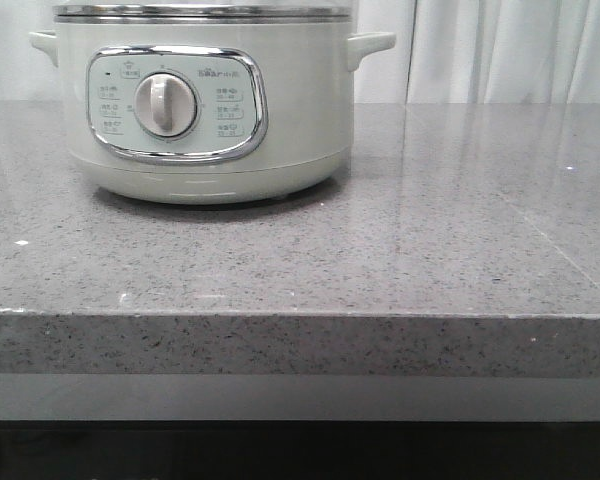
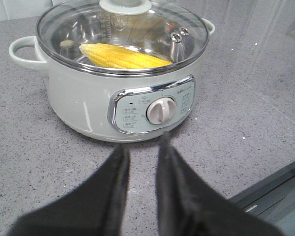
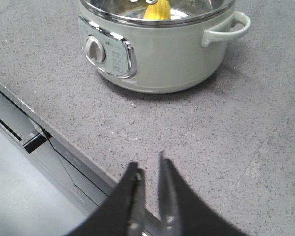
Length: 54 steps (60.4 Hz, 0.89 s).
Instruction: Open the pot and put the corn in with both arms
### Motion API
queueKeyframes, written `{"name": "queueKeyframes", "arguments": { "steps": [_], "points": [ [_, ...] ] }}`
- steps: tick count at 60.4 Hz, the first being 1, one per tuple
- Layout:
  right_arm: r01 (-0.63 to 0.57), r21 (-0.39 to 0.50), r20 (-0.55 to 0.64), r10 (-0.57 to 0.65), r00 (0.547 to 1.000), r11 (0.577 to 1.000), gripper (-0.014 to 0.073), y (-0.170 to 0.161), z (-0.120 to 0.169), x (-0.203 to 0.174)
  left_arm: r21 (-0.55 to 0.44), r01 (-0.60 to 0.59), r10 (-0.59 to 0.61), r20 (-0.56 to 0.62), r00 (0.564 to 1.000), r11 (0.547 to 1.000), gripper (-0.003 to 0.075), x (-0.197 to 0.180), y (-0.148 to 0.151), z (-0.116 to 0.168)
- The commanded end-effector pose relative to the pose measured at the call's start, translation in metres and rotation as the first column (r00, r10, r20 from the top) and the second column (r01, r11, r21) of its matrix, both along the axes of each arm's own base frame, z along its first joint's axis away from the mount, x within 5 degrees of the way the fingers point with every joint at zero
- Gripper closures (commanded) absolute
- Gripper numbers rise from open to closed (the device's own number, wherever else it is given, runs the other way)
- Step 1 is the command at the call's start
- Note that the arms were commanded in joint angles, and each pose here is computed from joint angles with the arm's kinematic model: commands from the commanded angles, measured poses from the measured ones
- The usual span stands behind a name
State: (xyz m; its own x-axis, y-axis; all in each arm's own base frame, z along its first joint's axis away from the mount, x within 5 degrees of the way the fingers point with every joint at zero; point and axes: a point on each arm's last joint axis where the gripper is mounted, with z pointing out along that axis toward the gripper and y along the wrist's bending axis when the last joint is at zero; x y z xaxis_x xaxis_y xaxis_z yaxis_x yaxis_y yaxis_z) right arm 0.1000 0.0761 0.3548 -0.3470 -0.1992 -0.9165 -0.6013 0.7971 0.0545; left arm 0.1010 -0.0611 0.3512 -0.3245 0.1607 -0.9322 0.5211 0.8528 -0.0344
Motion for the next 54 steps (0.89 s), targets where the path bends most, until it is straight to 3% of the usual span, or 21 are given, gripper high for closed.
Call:
{"name": "queueKeyframes", "arguments": {
  "steps": [1,3,36,45,54],
  "points": [
    [0.003,0.051,0.071,-0.006,0.997,0.999,0.0684,0.000,0.014,0.001,-0.070,0.001,0.005,0.083,0.997,0.998,0.0740,0.001,-0.001,0.016],
    [0.003,0.051,0.071,-0.006,0.997,0.999,0.0721,0.000,0.014,0.001,-0.070,0.001,0.005,0.083,0.997,0.998,0.0740,0.001,-0.001,0.016],
    [0.003,0.051,0.071,-0.006,0.997,0.999,0.0715,0.000,0.014,0.001,-0.071,-0.032,0.040,0.107,0.993,0.997,0.0741,-0.004,0.006,0.012],
    [0.003,0.052,0.072,-0.006,0.997,0.999,0.0715,0.000,0.014,0.001,-0.085,-0.165,0.179,0.202,0.963,0.983,0.0740,-0.018,0.028,-0.002],
    [0.003,0.051,0.071,-0.006,0.997,0.999,0.0715,0.000,0.014,0.001,-0.162,-0.248,0.289,0.326,0.900,0.955,0.0740,-0.035,0.042,-0.032]
  ]
}}
